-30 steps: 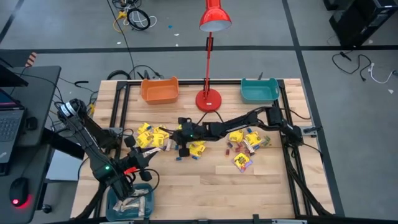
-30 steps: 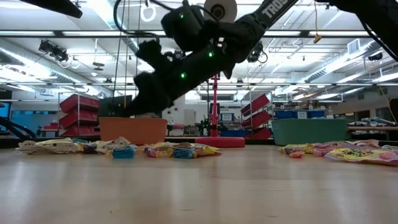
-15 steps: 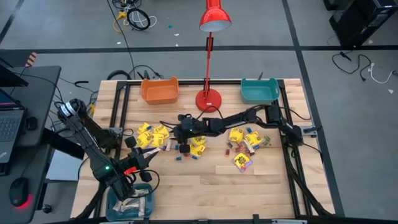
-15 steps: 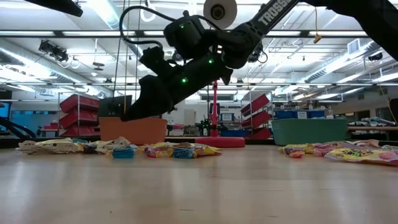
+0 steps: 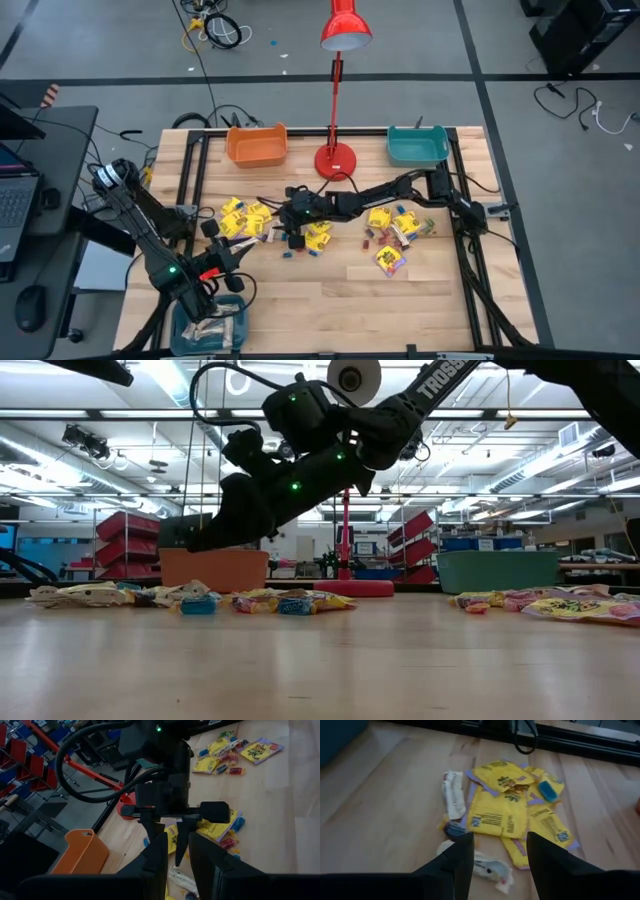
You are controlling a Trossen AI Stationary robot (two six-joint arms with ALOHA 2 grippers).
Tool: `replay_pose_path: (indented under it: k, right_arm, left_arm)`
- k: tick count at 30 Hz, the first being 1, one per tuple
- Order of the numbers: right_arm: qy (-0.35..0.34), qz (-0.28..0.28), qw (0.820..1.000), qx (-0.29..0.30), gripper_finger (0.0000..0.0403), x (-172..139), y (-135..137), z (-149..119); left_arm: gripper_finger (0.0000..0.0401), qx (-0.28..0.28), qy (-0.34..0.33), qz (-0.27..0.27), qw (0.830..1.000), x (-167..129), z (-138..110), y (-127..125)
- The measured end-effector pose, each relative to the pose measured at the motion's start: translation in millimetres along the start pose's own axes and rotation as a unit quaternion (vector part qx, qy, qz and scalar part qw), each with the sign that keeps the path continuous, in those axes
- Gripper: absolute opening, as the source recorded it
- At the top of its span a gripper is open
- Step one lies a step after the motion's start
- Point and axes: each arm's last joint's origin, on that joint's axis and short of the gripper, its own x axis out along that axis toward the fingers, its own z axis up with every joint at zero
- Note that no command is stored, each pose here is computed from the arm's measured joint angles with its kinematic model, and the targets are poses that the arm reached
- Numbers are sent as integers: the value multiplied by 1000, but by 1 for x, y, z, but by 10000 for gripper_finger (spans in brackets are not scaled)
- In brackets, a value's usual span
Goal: Sort candy
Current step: Put the white candy into the blue bin
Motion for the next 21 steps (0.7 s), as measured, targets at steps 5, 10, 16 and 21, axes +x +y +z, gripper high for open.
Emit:
replay_pose_path:
  k: [5, 10, 16, 21]
  right_arm:
    - [-1, -15, 999, 34, 167, -1, 3, -9]
    - [-2, -28, 998, 47, 166, -1, 5, -11]
    - [-26, -37, 998, 31, 166, 15, 10, -26]
    - [-26, -50, 998, 30, 166, 14, 8, -25]
  left_arm:
    - [80, -1, 0, 0, 1000, 0, 0, 0]
    - [80, -3, 0, -1, 1000, 0, 0, 0]
    - [80, -7, -1, -2, 1000, 0, 1, -1]
    - [80, -7, -2, -3, 1000, 0, 1, -1]
